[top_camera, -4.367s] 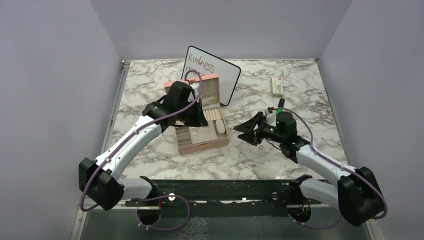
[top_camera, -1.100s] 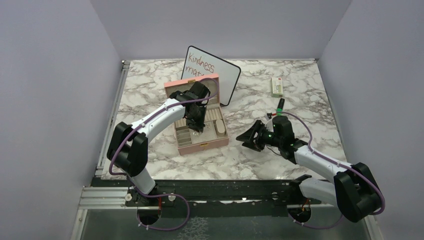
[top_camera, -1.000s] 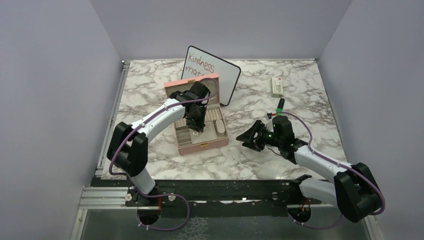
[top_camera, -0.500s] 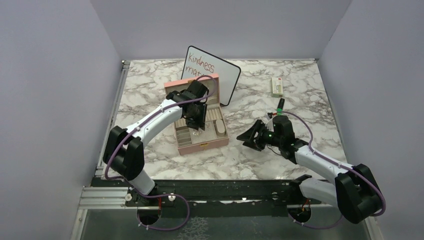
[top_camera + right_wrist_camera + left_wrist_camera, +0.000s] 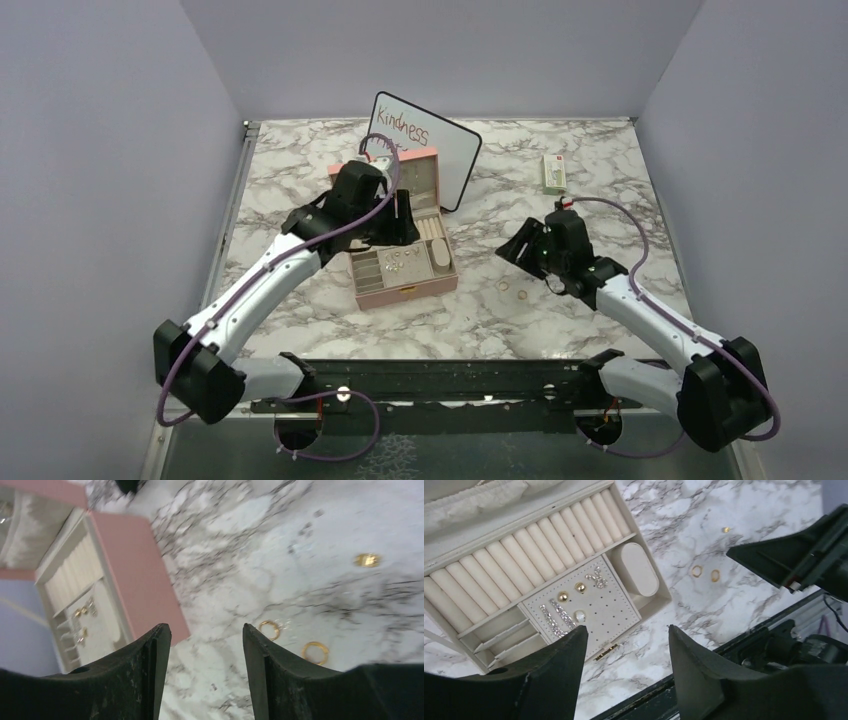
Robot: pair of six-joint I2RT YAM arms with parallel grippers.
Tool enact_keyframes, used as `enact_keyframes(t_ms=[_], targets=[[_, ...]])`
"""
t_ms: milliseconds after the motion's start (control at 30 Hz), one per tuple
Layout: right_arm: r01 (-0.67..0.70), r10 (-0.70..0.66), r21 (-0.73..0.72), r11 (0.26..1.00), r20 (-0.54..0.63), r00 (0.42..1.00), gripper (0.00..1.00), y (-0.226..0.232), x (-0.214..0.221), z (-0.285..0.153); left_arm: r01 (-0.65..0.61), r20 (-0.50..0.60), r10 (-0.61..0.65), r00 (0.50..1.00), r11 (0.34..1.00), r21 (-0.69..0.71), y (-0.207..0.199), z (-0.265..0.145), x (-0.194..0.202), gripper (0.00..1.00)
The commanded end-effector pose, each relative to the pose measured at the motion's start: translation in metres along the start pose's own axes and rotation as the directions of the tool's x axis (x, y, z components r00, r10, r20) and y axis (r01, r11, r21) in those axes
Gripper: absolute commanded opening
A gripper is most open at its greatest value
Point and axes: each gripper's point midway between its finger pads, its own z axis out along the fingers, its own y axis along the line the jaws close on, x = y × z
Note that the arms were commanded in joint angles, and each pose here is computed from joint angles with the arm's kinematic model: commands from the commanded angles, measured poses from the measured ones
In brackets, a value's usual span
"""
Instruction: Organize the mixed jewelry
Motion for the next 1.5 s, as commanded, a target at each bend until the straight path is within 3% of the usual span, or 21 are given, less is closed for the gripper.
enact_keyframes(t_ms=[0,133,333,500,1033,1467], targets=[[0.082,-0.153,0.361,0.929,0.173,0.973,0.61,-0.06,-0.045,-0.019,-0.039,0.238,0.0,0.971,0.986,0.159,-0.028,-0.025,-0.032,0.67],[0.04,-0.183,0.541,0.84,0.213,0.96,0.63,-0.091,-0.067,-0.032,-0.063,0.308,-0.017,0.951,0.967,0.249,-0.038,-0.033,-0.031,0.79],[0.035,-0.17,0.591,0.806,0.174,0.97,0.61,-0.108,-0.067,-0.021,-0.076,0.36,-0.043,0.932,0.947,0.312,-0.044,-0.035,-0.029,0.99],[0.047,-0.153,0.598,0.8,0.127,0.98,0.45,-0.117,-0.061,-0.006,-0.082,0.393,-0.05,0.918,0.947,0.312,-0.039,-0.034,-0.027,0.99],[0.122,-0.182,0.57,0.812,0.05,0.982,0.28,-0.123,-0.058,0.028,-0.078,0.375,-0.04,0.926,0.952,0.294,-0.032,-0.021,-0.019,0.99],[0.132,-0.194,0.522,0.843,0.065,0.979,0.32,-0.112,-0.063,0.032,-0.066,0.368,-0.049,0.929,0.954,0.293,-0.031,-0.019,-0.018,0.99]])
